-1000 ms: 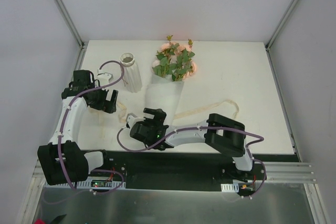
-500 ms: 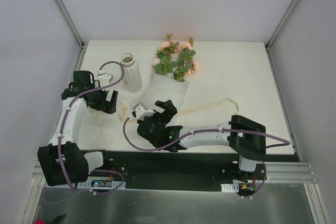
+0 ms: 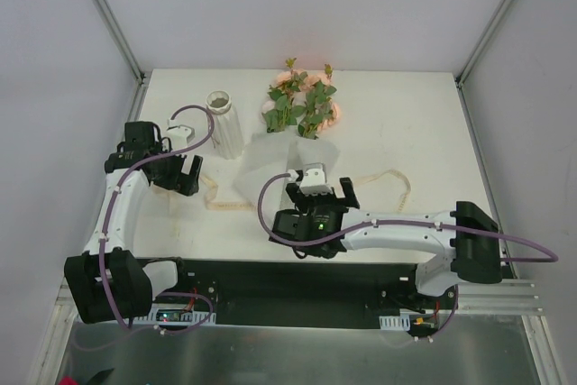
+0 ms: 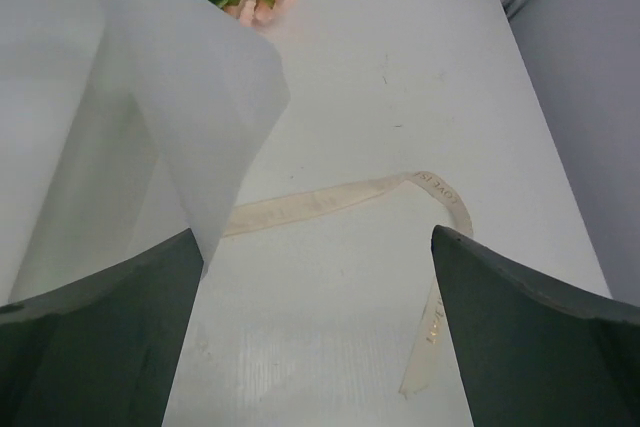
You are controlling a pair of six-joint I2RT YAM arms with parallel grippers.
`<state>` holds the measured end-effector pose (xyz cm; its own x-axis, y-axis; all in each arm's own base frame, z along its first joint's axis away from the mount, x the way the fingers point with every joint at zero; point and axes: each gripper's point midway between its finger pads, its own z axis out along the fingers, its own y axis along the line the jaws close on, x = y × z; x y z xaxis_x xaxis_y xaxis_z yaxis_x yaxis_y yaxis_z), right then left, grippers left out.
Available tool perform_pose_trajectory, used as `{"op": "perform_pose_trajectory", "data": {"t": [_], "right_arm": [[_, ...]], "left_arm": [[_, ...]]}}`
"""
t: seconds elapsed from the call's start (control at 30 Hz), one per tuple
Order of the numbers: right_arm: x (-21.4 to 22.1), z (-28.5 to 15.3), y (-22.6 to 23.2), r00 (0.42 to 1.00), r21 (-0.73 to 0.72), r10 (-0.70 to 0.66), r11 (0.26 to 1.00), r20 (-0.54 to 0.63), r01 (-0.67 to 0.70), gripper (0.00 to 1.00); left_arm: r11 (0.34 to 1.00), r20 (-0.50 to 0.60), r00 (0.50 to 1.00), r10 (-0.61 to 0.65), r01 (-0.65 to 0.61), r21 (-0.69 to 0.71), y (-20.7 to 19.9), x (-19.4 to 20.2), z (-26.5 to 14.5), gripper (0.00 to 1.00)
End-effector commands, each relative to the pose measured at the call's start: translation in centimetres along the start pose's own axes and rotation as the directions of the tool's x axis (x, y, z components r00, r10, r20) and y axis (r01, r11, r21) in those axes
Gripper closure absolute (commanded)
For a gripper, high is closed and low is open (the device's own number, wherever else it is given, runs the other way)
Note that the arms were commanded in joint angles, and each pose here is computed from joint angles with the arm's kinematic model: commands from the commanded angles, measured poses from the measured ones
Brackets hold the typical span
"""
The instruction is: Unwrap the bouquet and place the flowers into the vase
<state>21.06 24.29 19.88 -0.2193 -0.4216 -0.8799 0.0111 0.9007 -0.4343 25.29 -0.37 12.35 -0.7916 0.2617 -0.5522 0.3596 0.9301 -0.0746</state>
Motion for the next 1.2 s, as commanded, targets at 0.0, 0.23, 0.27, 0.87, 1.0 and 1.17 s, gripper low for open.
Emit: {"op": "perform_pose_trajectory", "data": {"t": [0.0, 0.23, 0.27, 0.87, 1.0, 1.17], "right_arm": [[0.5, -1.2, -7.7, 0.998, 0.146, 0.068, 0.987, -0.002, -0.067, 0.0], [3.5, -1.6, -12.0, 0.96, 0.168, 0.274, 0.951, -0.056, -0.261, 0.0], [3.0, -1.7, -13.6, 0.94, 0.165, 0.34, 0.93, -0.038, -0.329, 0.0], [-5.4, 5.9, -6.2, 0.765, -0.391, 0.541, 0.657, -0.35, -0.644, 0.0], [-6.7, 8.1, -1.4, 0.824, -0.67, 0.282, 0.482, -0.491, -0.565, 0.0], [-6.2, 12.3, 1.7, 0.866, -0.747, 0.147, 0.451, -0.478, -0.489, 0.03]], "left_arm": [[0.999, 0.044, 0.998, 0.039, -0.039, -0.01, 0.1, -1.3, -1.5, 0.01], [0.997, 0.064, 0.995, 0.077, -0.074, -0.037, 0.5, -2.2, -2.7, 0.01], [0.996, 0.068, 0.994, 0.081, -0.079, -0.041, 0.5, -2.4, -2.8, 0.01], [0.991, 0.135, 0.982, 0.132, -0.128, -0.041, -1.1, -3.2, -6.2, 0.01], [0.992, 0.121, 0.984, 0.13, -0.129, -0.014, -1.6, -2.5, -5.9, 0.01], [0.987, 0.154, 0.979, 0.137, -0.148, 0.058, -3.3, -3.0, -6.8, 0.01]]}}
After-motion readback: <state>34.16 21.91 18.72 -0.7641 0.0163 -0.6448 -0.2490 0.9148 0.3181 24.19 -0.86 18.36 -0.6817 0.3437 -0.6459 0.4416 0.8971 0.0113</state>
